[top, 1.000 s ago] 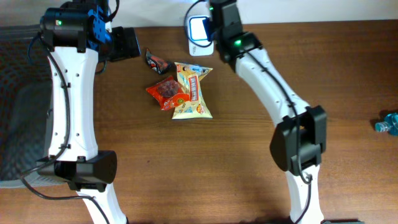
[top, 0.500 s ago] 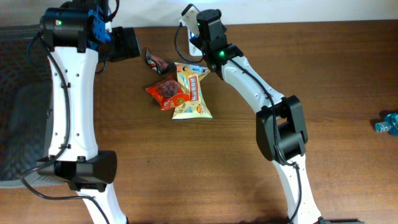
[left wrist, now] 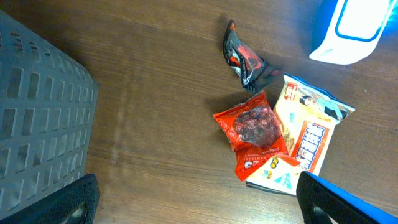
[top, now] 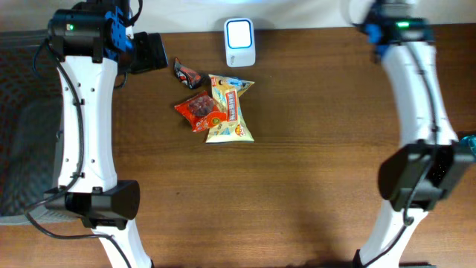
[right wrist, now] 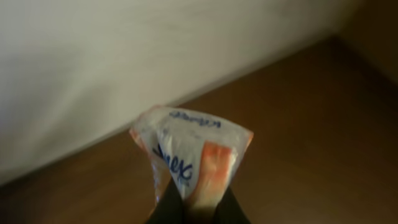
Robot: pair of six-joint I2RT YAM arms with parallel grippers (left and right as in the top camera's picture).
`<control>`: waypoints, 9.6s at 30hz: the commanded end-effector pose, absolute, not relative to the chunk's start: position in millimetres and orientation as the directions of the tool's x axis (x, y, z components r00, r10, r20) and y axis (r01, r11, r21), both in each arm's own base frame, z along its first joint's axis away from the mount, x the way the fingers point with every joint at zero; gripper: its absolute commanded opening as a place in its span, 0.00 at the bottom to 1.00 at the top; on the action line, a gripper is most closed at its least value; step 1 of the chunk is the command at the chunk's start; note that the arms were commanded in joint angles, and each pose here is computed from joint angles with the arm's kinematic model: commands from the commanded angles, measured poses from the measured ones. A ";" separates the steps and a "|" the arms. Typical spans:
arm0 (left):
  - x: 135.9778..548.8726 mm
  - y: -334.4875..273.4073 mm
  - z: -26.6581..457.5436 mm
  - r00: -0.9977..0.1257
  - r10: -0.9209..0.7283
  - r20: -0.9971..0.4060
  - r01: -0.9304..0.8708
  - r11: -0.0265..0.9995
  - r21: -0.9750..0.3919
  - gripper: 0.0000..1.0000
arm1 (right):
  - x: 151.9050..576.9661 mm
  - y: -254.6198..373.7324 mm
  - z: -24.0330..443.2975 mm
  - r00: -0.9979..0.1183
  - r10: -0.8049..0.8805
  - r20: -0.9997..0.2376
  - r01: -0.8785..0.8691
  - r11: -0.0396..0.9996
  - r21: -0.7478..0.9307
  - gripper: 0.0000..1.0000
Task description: Scan the item barcode
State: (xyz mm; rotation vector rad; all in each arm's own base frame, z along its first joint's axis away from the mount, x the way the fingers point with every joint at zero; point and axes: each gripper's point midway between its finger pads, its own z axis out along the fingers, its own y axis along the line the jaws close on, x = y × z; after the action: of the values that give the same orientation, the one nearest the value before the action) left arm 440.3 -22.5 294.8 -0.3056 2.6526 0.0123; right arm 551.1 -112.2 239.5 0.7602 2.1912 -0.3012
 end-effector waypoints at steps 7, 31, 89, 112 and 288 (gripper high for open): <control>440.3 -25.0 294.2 -0.867 -0.216 -0.449 -0.216 0.975 -0.052 0.99 | 405.0 -307.7 143.8 -0.273 0.806 -0.525 0.956 0.290 -0.051 0.04; 440.2 -26.0 294.2 -0.868 -0.214 -0.449 -0.214 0.975 -0.052 0.99 | 478.7 -138.7 203.0 -0.690 0.551 -0.469 0.255 0.792 0.555 0.88; 440.2 -26.0 294.2 -0.868 -0.214 -0.449 -0.214 0.975 -0.052 0.99 | 430.7 271.8 1.2 -0.956 -0.087 -0.282 -0.173 0.939 0.298 0.21; 442.7 -26.7 295.5 -0.863 -0.214 -0.458 -0.213 0.975 -0.056 0.99 | 415.3 231.1 2.2 -0.977 0.087 -0.195 0.032 0.962 0.269 0.15; 465.6 -32.0 272.2 -0.830 0.066 -0.554 -0.275 0.816 0.509 0.00 | 418.7 48.6 76.0 -0.982 0.165 -0.093 0.126 0.936 0.329 0.98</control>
State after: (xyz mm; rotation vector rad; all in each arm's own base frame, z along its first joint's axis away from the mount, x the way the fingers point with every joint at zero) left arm 468.9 -27.0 255.0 -0.1734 2.4387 0.8675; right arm 417.3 44.6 77.9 0.2266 2.9678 0.4772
